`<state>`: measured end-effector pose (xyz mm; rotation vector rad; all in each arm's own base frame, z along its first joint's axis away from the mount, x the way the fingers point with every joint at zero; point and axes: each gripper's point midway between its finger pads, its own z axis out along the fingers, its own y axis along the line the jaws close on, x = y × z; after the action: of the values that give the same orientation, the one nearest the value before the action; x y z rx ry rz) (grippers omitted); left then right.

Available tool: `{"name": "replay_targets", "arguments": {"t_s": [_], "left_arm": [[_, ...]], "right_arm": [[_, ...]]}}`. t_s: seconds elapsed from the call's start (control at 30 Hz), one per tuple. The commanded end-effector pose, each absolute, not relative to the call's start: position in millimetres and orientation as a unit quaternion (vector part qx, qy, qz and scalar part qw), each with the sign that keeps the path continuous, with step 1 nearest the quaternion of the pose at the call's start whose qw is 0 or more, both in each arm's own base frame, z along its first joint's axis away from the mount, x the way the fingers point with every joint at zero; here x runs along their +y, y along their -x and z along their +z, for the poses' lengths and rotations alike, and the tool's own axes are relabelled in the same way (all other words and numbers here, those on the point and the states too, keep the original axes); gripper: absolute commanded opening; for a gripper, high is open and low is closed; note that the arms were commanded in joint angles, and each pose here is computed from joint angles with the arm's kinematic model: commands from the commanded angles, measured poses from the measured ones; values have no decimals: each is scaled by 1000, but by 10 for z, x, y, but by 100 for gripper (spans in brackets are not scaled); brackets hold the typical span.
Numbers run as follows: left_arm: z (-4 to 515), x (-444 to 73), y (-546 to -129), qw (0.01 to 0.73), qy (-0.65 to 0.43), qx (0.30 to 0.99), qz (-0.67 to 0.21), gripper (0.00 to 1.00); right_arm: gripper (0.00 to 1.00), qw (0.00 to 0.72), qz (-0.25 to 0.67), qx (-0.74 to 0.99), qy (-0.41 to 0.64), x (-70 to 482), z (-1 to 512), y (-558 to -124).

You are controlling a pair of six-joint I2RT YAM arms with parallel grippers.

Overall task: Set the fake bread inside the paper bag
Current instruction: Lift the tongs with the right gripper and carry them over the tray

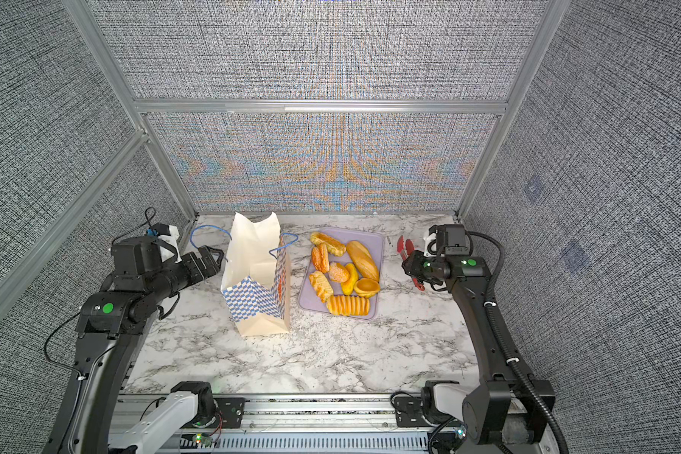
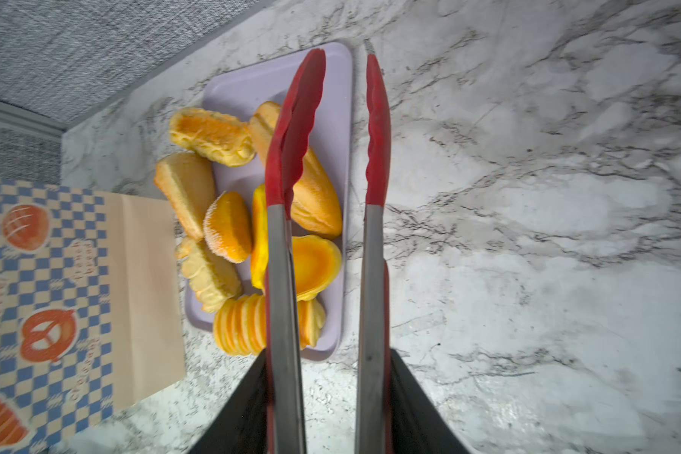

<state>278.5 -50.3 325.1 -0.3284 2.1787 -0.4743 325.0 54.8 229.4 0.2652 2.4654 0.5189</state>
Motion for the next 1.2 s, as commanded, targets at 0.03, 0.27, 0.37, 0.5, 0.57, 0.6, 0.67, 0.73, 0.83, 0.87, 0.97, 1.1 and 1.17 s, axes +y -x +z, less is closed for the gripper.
{"name": "replay_targets", "arguments": {"t_s": [0.03, 0.27, 0.37, 0.5, 0.57, 0.6, 0.67, 0.73, 0.83, 0.87, 0.97, 1.1, 1.17], "left_arm": [[3236, -479, -2811, 418, 122, 884, -172, 98], [3275, -474, -2849, 415, 123, 885, -169, 98], [3266, -471, -2859, 413, 126, 886, -168, 98], [3211, -479, -2859, 401, 126, 892, -168, 98], [3175, -488, -2852, 392, 126, 896, -168, 98], [3155, -495, -2851, 388, 125, 897, -169, 98], [3110, -509, -2839, 379, 125, 901, -171, 98], [3066, -521, -2827, 372, 124, 903, -173, 98], [3018, -523, -2814, 366, 122, 906, -171, 98], [3012, -518, -2812, 366, 122, 907, -170, 98], [3007, -512, -2810, 368, 120, 907, -167, 98], [2997, -558, -2808, 366, 115, 906, -179, 98], [2975, -581, -2804, 365, 112, 906, -184, 99]], "right_arm": [[44, 311, 260, 913, -52, 844, 2509, -3159], [42, 299, 288, 910, -4, 1051, 2693, -2961], [44, 296, 288, 910, 9, 1111, 2733, -2905], [44, 288, 283, 914, 28, 1176, 2752, -2839], [44, 284, 283, 915, 34, 1203, 2751, -2809], [44, 281, 284, 916, 36, 1212, 2746, -2798], [44, 273, 280, 920, 38, 1234, 2725, -2781], [44, 265, 266, 926, 39, 1235, 2687, -2774], [44, 254, 244, 935, 48, 1252, 2632, -2754], [44, 250, 237, 937, 52, 1260, 2611, -2751], [44, 232, 217, 946, 64, 1296, 2515, -2737], [44, 219, 214, 949, 79, 1405, 2446, -2749], [45, 213, 214, 949, 88, 1481, 2422, -2779]]}}
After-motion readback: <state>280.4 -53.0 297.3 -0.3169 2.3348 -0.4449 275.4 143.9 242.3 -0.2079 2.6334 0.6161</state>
